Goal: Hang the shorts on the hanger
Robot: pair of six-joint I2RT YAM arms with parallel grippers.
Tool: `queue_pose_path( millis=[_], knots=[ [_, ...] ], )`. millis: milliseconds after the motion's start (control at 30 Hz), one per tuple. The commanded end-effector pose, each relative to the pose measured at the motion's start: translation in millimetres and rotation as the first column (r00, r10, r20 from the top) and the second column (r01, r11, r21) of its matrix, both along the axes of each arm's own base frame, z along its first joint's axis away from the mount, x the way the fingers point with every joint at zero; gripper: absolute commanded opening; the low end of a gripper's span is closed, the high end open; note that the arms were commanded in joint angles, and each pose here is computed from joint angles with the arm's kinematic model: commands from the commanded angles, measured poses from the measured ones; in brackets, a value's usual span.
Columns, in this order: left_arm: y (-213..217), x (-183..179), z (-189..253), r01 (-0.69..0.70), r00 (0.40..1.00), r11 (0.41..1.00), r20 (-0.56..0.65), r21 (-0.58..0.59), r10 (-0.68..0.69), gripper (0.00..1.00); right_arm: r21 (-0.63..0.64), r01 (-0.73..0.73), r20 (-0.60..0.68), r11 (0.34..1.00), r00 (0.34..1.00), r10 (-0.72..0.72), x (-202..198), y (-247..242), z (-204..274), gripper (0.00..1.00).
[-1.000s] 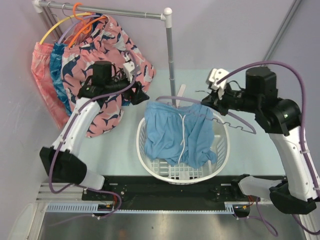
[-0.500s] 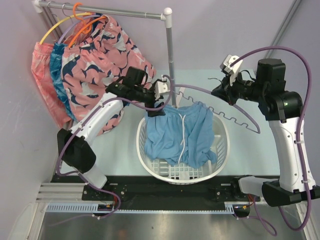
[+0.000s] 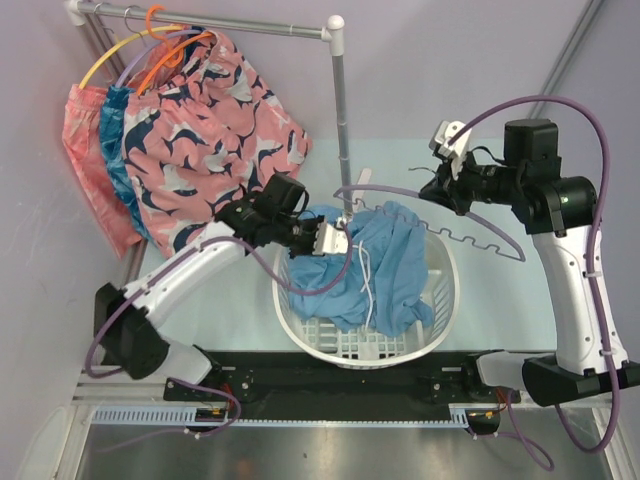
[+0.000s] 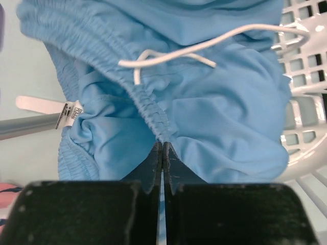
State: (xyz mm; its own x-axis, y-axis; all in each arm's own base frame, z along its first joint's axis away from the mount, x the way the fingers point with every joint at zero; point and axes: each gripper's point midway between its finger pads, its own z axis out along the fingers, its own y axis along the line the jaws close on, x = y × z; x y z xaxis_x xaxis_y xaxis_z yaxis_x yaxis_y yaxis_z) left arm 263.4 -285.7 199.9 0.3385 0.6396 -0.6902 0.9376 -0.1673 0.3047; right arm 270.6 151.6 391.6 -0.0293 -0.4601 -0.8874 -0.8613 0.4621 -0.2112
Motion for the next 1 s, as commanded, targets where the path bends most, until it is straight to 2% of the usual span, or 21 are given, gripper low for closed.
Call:
queue_pose_path(
  millis=[0,67,100,167,200,267,300,333,400,500,567,833,867,967],
  knots=[
    [5.6,-25.6,17.2,0.079,0.986,0.997,0.147,-0.002,-0.078,0.0,-0.061,-0.132,0.048,0.989,0.99,0.135,-18.4,14.7,1.2,0.0],
    [8.2,-28.6,16.4,0.061,0.987,0.998,0.149,-0.003,-0.059,0.07,-0.12,-0.165,0.026,0.979,0.985,0.169,-29.7,19.9,-13.5,0.0],
    [10.4,-29.9,12.7,0.048,0.989,0.999,0.14,0.001,-0.048,0.1,-0.161,-0.231,0.008,0.96,0.972,0.235,-39.6,30.9,-29.9,0.0],
    [15.1,-29.1,13.9,0.004,0.992,1.0,0.128,-0.006,-0.003,0.18,-0.223,-0.232,0.021,0.947,0.97,0.243,-43.7,31.4,-42.9,0.0],
    [17.9,-31.9,13.4,-0.007,0.993,1.0,0.114,-0.009,0.008,0.18,-0.247,-0.261,0.006,0.933,0.963,0.27,-48.3,36.9,-55.2,0.0],
    [22.8,-35.6,16.9,-0.018,0.994,1.0,0.112,-0.023,0.021,0.2,-0.259,-0.249,0.017,0.933,0.965,0.263,-43.6,38.2,-58.9,0.0],
    [26.5,-38.6,22.5,-0.047,0.993,0.998,0.105,-0.047,0.052,0.28,-0.26,-0.249,0.008,0.933,0.965,0.26,-41.0,39.9,-61.1,0.0],
    [28.7,-38.1,27.2,-0.072,0.992,0.995,0.1,-0.067,0.078,0.31,-0.259,-0.246,0.011,0.934,0.966,0.258,-38.7,41.2,-59.9,0.0],
    [36.3,-24.6,46.3,-0.147,0.982,0.979,0.095,-0.139,0.161,0.42,-0.262,-0.243,0.004,0.934,0.967,0.253,-34.0,43.0,-61.4,0.0],
    [53.9,14.1,70.9,-0.381,0.92,0.893,0.0,-0.239,0.392,0.56,-0.256,-0.237,0.002,0.937,0.969,0.246,-31.6,44.3,-59.9,0.0],
    [61.4,27.8,75.2,-0.443,0.893,0.863,-0.03,-0.243,0.45,0.59,-0.241,-0.222,0.007,0.945,0.973,0.231,-30.3,44.3,-55.4,0.0],
    [66.4,71.4,74.5,-0.678,0.734,0.709,-0.127,-0.195,0.667,0.59,-0.139,-0.157,0.02,0.978,0.987,0.161,-20.5,38.9,-32.6,0.0],
    [65.7,75.1,77.3,-0.7,0.714,0.686,-0.146,-0.198,0.685,0.62,-0.13,-0.142,0.02,0.981,0.989,0.146,-18.7,36.5,-30.1,0.0],
    [62.9,82.8,69.0,-0.738,0.675,0.66,-0.191,-0.142,0.713,0.65,-0.116,-0.131,0.031,0.985,0.99,0.135,-14.0,36.0,-26.2,0.0]
  ],
)
